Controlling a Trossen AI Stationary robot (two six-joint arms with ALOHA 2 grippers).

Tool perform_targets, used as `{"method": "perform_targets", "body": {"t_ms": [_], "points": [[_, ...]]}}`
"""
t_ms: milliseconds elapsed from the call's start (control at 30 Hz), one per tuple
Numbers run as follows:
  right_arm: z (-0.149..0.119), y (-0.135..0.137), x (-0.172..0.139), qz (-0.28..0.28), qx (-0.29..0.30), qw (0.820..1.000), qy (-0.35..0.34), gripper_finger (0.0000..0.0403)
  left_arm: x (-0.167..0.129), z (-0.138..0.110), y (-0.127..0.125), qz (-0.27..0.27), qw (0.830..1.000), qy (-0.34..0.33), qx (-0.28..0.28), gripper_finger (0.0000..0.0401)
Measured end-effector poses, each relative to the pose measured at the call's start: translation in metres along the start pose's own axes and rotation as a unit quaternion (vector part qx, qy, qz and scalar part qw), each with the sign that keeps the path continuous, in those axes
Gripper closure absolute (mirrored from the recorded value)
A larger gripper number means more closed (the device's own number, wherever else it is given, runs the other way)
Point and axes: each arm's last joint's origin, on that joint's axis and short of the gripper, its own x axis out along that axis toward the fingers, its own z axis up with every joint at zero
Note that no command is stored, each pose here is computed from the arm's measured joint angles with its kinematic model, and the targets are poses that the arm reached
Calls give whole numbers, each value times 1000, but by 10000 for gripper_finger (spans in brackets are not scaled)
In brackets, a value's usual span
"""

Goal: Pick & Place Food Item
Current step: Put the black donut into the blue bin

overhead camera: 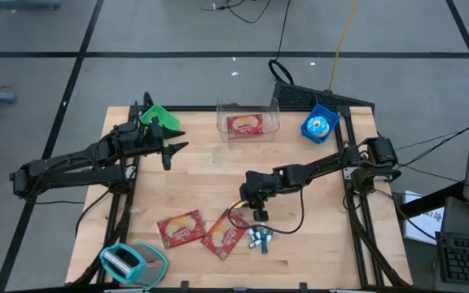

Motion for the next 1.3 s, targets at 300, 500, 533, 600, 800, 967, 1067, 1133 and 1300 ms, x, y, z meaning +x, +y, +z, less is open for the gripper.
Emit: {"method": "perform_targets", "body": {"t_ms": [300, 500, 533, 600, 800, 967, 1067, 1133, 1300], "points": [[8, -1, -15, -2, 0, 1000, -25, 364, 0, 0, 0, 0, 1000, 0, 0, 215], [19, -4, -48, -11, 3, 998, -54, 374, 0, 0, 0, 0, 1000, 0, 0, 215], [21, -6, -55, -13, 4, 998, -60, 374, 0, 0, 0, 0, 1000, 0, 0, 215], [22, -9, -71, -22, 10, 998, -60, 374, 0, 0, 0, 0, 1000, 0, 0, 215], [23, -25, -126, -54, 26, 995, -78, 377, 0, 0, 0, 0, 1000, 0, 0, 215], [13, -43, -171, -154, 42, 984, -76, 376, 0, 0, 0, 0, 1000, 0, 0, 215], [3, -56, -198, -232, 53, 969, -67, 375, 0, 0, 0, 0, 1000, 0, 0, 215], [-3, -66, -215, -292, 66, 952, -66, 377, 0, 0, 0, 0, 1000, 0, 0, 215], [-21, -94, -246, -432, 113, 892, -71, 379, 0, 0, 0, 0, 1000, 0, 0, 215]]}}
